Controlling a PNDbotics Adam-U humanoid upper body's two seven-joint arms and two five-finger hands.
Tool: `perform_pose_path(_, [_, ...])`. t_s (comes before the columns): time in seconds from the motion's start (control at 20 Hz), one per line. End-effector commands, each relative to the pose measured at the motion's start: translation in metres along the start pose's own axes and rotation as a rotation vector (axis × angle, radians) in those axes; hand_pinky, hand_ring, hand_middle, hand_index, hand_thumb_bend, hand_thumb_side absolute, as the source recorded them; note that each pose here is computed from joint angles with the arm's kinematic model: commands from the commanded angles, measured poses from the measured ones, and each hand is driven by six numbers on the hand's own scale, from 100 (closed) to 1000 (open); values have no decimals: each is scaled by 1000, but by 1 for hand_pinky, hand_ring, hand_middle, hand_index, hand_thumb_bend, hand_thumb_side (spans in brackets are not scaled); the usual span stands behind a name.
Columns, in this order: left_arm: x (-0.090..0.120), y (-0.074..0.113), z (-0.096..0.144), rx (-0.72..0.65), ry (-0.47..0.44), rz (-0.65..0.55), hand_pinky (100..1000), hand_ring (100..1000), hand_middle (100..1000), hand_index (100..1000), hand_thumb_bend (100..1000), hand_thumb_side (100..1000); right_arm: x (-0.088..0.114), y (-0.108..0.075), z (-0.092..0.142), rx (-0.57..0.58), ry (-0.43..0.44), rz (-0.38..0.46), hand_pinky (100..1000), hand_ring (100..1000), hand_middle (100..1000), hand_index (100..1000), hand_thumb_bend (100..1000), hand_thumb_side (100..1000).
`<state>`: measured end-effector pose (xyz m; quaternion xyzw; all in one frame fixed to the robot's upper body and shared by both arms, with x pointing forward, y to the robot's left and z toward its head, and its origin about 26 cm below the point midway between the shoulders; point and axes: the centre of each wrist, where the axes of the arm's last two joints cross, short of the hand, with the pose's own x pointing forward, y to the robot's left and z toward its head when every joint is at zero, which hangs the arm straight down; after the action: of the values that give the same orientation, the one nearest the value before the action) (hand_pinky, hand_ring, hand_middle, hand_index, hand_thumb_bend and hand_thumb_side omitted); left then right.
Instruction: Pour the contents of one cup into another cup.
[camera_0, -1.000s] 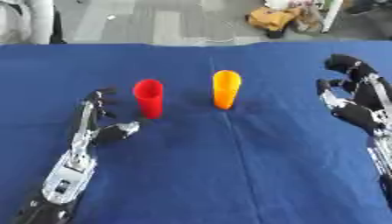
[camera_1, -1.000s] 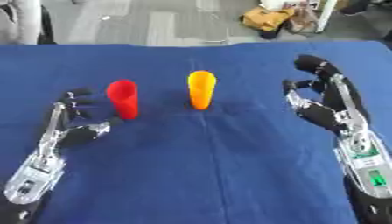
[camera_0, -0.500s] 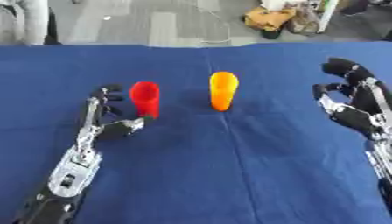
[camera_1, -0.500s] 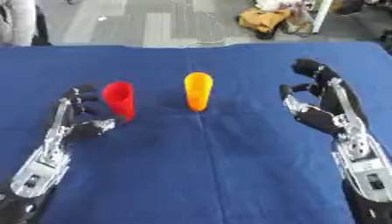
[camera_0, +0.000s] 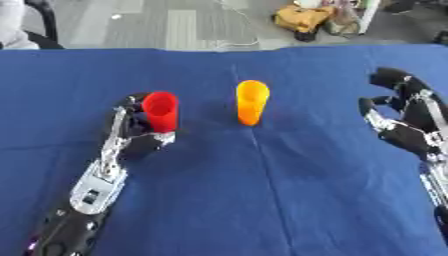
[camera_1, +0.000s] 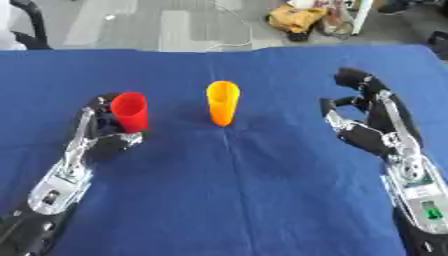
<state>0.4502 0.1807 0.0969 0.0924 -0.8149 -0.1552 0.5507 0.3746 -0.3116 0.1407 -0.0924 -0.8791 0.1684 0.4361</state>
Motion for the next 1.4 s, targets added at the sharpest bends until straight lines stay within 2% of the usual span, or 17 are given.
perform_pose_path(0.05, [8,0,-9,-12,-37,5,523,697,719,773,885,100,8,-4,-8,4,-36,7,631,864,762,850,277,184])
perform_pose_path(0.2, [8,-1,-11,-22,-39,4,517,682,697,766,872,100,8,-4,-8,6,-36,7,631,864,762,850,277,185])
perform_pose_path(0.5, [8,-3,-14,-18,-38,3,449,595,601,720,746,100,8,-4,-9,9,-38,7,631,864,762,850,277,184])
perform_pose_path(0.55, [8,-4,-15,-13,-38,4,412,553,555,700,668,100,8,-4,-9,9,-37,7,630,864,762,850,273,185])
perform_pose_path(0.6, [8,-4,-15,-7,-38,5,412,553,555,700,668,100,8,-4,-9,8,-37,7,630,864,762,850,273,185])
perform_pose_path(0.85, [9,-5,-15,19,-45,13,340,443,450,652,462,100,7,-4,-9,7,-33,7,629,863,760,850,270,178])
perform_pose_path(1.15, [19,6,-14,74,-92,6,297,363,378,626,380,100,3,-6,-8,8,-17,16,627,860,760,850,253,158])
perform_pose_path(1.4, [35,19,-10,81,-146,-48,283,356,372,622,353,100,-4,-12,-7,21,15,39,623,858,758,850,229,141])
